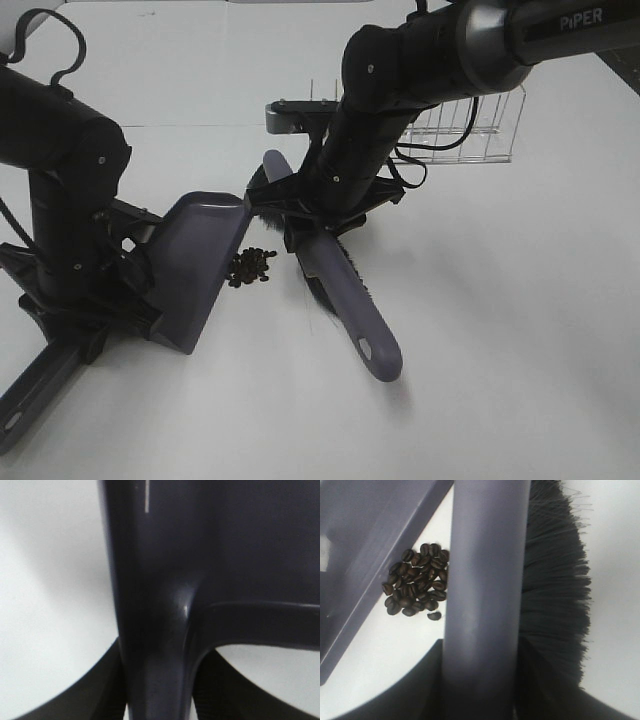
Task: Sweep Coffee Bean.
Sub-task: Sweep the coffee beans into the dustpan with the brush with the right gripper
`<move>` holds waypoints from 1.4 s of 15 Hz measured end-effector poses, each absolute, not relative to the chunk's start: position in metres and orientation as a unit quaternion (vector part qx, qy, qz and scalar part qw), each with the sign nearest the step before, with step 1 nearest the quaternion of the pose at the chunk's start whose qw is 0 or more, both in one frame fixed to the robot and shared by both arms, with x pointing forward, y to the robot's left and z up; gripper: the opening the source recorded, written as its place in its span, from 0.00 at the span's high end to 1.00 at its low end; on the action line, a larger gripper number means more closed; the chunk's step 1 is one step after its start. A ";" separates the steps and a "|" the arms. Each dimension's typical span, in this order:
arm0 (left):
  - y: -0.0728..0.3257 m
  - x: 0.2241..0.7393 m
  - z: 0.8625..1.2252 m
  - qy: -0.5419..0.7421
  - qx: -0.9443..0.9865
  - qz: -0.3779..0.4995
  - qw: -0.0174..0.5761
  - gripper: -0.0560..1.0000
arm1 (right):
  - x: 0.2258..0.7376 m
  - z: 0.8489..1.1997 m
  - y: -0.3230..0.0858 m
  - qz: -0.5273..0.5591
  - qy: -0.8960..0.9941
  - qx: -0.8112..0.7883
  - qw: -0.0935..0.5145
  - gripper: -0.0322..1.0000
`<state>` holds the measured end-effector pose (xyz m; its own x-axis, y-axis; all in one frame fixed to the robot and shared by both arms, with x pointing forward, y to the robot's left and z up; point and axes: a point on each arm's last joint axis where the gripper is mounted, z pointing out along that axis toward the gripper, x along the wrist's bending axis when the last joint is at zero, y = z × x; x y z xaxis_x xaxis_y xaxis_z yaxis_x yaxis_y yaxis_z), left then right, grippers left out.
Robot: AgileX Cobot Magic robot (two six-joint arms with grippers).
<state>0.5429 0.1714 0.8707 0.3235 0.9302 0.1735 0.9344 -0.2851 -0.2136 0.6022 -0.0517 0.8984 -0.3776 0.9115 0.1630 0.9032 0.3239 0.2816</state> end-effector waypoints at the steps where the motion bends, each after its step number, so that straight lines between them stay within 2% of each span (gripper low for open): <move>1: 0.174 0.544 0.872 -0.586 -0.798 -0.007 0.137 0.65 | 0.602 0.898 -0.052 0.164 0.814 0.556 0.013 0.69; 5: 0.195 0.549 0.894 -0.604 -0.787 -0.014 0.121 0.65 | 0.602 0.898 -0.052 0.164 0.819 0.549 0.016 0.69; 7: 0.198 0.545 0.889 -0.587 -0.795 0.006 0.154 0.65 | 0.604 0.900 -0.053 0.155 0.833 0.530 0.038 0.69; 12: 0.190 0.564 0.878 -0.580 -0.792 0.032 0.188 0.65 | 0.601 0.898 -0.060 0.100 0.855 0.505 0.060 0.69; 15: 0.182 0.572 0.877 -0.581 -0.793 0.050 0.176 0.65 | 0.600 0.898 -0.058 0.108 0.847 0.519 0.047 0.69; 21: 0.181 0.570 0.865 -0.581 -0.789 0.072 0.189 0.65 | 0.598 0.900 -0.046 0.157 0.824 0.544 0.011 0.69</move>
